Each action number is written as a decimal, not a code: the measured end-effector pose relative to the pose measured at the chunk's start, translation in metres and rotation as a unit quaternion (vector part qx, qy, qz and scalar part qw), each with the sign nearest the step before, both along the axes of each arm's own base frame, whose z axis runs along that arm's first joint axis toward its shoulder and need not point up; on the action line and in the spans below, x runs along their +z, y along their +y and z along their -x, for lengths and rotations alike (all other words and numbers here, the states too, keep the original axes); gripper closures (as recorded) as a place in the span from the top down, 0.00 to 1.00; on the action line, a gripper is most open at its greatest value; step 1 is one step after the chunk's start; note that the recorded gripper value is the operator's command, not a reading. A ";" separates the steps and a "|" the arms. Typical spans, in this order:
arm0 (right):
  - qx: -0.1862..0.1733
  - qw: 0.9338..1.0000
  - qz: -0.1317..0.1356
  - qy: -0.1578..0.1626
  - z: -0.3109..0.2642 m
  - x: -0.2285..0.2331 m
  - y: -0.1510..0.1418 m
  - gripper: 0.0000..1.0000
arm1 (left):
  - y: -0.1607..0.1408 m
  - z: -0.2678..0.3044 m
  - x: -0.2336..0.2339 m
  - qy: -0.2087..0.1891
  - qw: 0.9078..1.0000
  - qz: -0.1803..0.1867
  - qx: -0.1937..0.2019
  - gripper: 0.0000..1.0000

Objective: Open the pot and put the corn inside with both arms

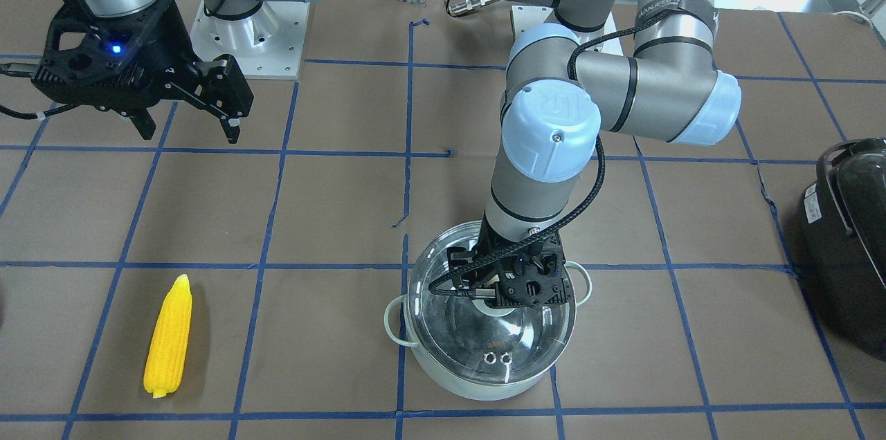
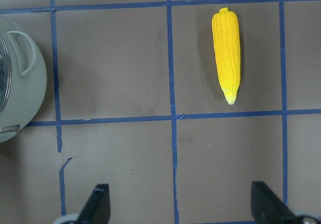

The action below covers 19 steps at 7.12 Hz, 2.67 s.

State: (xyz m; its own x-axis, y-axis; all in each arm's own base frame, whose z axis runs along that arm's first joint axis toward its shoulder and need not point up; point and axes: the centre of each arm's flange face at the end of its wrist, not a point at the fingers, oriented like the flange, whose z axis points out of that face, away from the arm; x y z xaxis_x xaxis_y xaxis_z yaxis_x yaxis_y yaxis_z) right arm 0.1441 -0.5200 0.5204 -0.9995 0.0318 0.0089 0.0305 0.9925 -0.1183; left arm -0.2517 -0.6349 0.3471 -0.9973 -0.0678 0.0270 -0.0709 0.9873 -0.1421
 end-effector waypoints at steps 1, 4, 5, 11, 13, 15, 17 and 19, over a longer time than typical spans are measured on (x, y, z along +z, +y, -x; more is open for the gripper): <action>0.000 1.000 0.000 0.000 0.000 0.000 0.000 1.00 | 0.000 -0.001 0.001 -0.001 1.000 0.001 -0.004 0.43; 0.000 1.000 0.001 0.000 0.001 0.001 0.000 1.00 | 0.000 -0.002 0.008 -0.002 1.000 0.007 -0.008 0.35; 0.000 1.000 0.001 0.000 0.001 0.001 0.000 1.00 | 0.000 -0.002 0.010 -0.002 1.000 0.009 -0.008 0.35; 0.000 1.000 0.001 0.001 0.001 0.001 0.000 1.00 | -0.014 -0.114 0.063 -0.023 1.000 0.021 -0.003 0.27; 0.000 1.000 0.001 0.001 0.001 0.001 0.000 1.00 | -0.019 -0.212 0.058 -0.015 1.000 0.007 -0.022 0.24; -0.001 1.000 0.001 0.001 0.001 0.001 0.000 1.00 | -0.004 -0.310 0.027 -0.009 0.999 -0.021 -0.042 0.19; -0.001 1.000 0.000 0.001 0.001 0.000 0.000 1.00 | 0.018 -0.355 -0.019 -0.011 0.999 -0.026 -0.043 0.18; -0.001 1.000 0.000 0.002 0.001 0.000 0.000 1.00 | 0.046 -0.377 -0.070 -0.012 0.999 -0.014 -0.040 0.18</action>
State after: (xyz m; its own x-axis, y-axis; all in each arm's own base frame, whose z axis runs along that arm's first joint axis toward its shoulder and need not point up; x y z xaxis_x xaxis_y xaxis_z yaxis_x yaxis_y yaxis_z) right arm 0.1428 -0.5202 0.5205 -0.9994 0.0329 0.0125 0.0312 0.9924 -0.1188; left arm 0.1251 -0.5893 0.2772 -0.9999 0.0110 0.0013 0.0108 0.9932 -0.1157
